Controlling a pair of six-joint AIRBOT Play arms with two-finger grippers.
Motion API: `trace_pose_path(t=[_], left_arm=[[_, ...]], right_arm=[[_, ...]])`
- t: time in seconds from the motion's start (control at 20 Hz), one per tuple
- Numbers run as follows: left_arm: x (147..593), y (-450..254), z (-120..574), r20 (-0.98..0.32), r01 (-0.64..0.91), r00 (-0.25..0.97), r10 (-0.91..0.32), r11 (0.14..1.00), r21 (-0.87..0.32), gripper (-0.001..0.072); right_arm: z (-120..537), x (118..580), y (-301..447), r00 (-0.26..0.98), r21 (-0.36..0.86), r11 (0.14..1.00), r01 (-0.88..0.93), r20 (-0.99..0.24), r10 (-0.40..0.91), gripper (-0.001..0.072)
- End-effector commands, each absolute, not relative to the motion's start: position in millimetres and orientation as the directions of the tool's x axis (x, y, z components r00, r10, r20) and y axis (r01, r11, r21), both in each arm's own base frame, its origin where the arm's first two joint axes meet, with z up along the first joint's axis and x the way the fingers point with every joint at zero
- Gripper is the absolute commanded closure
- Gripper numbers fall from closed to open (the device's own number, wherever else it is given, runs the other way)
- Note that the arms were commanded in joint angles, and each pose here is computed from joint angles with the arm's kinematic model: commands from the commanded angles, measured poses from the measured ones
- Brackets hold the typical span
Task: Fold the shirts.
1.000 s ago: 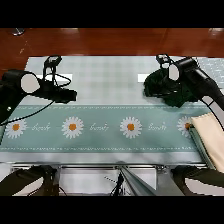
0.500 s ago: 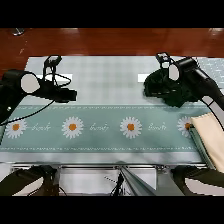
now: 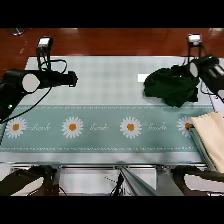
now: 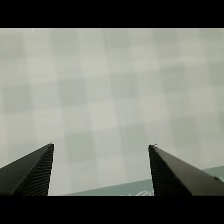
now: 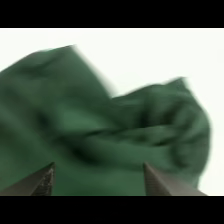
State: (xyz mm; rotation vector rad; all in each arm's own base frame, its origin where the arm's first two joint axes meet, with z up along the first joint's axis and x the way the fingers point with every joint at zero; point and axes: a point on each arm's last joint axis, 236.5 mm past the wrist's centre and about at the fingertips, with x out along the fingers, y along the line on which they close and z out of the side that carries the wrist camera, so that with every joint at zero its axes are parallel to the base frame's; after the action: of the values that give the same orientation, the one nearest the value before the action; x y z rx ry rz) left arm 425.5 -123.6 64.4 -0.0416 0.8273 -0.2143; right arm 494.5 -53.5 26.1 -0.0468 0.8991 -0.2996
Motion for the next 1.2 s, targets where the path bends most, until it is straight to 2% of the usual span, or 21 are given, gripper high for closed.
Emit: trace_pose_path(t=[0.0, 0.15, 0.25, 0.3, 0.35, 0.4, 0.45, 0.6, 0.75, 0.85, 0.95, 1.05, 1.15], left_arm=[[437, -119, 61, -0.709, 0.163, 0.678, -0.193, 0.98, -0.11, 0.0005], [438, -119, 45, -0.735, 0.159, 0.652, -0.187, 0.981, -0.109, 0.0005], [435, -119, 35, -0.759, 0.155, 0.625, -0.181, 0.982, -0.107, 0.0005], [431, -118, 30, -0.776, 0.153, 0.605, -0.177, 0.983, -0.104, 0.0005], [425, -116, 25, -0.798, 0.151, 0.578, -0.17, 0.983, -0.101, 0.0005], [414, -113, 20, -0.833, 0.147, 0.53, -0.157, 0.985, -0.093, 0.0005], [402, -107, 19, -0.866, 0.148, 0.479, -0.141, 0.986, -0.079, 0.0005], [374, -77, 32, -0.934, 0.172, 0.348, -0.087, 0.985, -0.027, 0.0005], [356, -43, 67, -0.924, 0.097, 0.375, -0.071, 0.995, -0.037, 0.0005], [337, -64, 103, -0.869, 0.1, 0.453, -0.198, 0.98, -0.171, 0.0005], [309, -104, 150, -0.741, 0.233, 0.563, -0.367, 0.93, -0.283, 0.0005], [283, -116, 176, -0.637, 0.291, 0.649, -0.416, 0.91, -0.297, 0.0005], [259, -115, 174, -0.605, 0.308, 0.674, -0.425, 0.905, -0.293, 0.0005]], right_arm=[[-2, 495, -123, 0.554, 0.023, 0.884, 0.468, -0.787, -0.272, 0.008], [-55, 484, -126, 0.468, 0.113, 0.858, 0.501, -0.869, -0.159, 0.0081], [-89, 468, -114, 0.372, 0.108, 0.862, 0.495, -0.923, -0.097, 0.0083], [-101, 460, -107, 0.325, 0.106, 0.869, 0.483, -0.943, -0.067, 0.0105], [-108, 454, -95, 0.295, 0.13, 0.876, 0.465, -0.955, -0.014, 0.0276], [-106, 455, -82, 0.301, 0.175, 0.884, 0.434, -0.953, 0.041, 0.0596], [-92, 463, -68, 0.33, 0.229, 0.896, 0.38, -0.939, 0.1, 0.0679], [6, 503, -38, 0.506, 0.334, 0.921, 0.202, -0.84, 0.194, 0.0679], [162, 525, -9, 0.741, 0.318, 0.948, 0.027, -0.642, 0.195, 0.0679], [260, 510, 17, 0.847, 0.27, 0.959, -0.088, -0.486, 0.215, 0.0679], [338, 480, 44, 0.906, 0.212, 0.959, -0.186, -0.342, 0.251, 0.0679], [399, 447, 65, 0.935, 0.162, 0.955, -0.248, -0.22, 0.28, 0.0679], [444, 414, 82, 0.941, 0.104, 0.948, -0.302, -0.126, 0.313, 0.0679]])
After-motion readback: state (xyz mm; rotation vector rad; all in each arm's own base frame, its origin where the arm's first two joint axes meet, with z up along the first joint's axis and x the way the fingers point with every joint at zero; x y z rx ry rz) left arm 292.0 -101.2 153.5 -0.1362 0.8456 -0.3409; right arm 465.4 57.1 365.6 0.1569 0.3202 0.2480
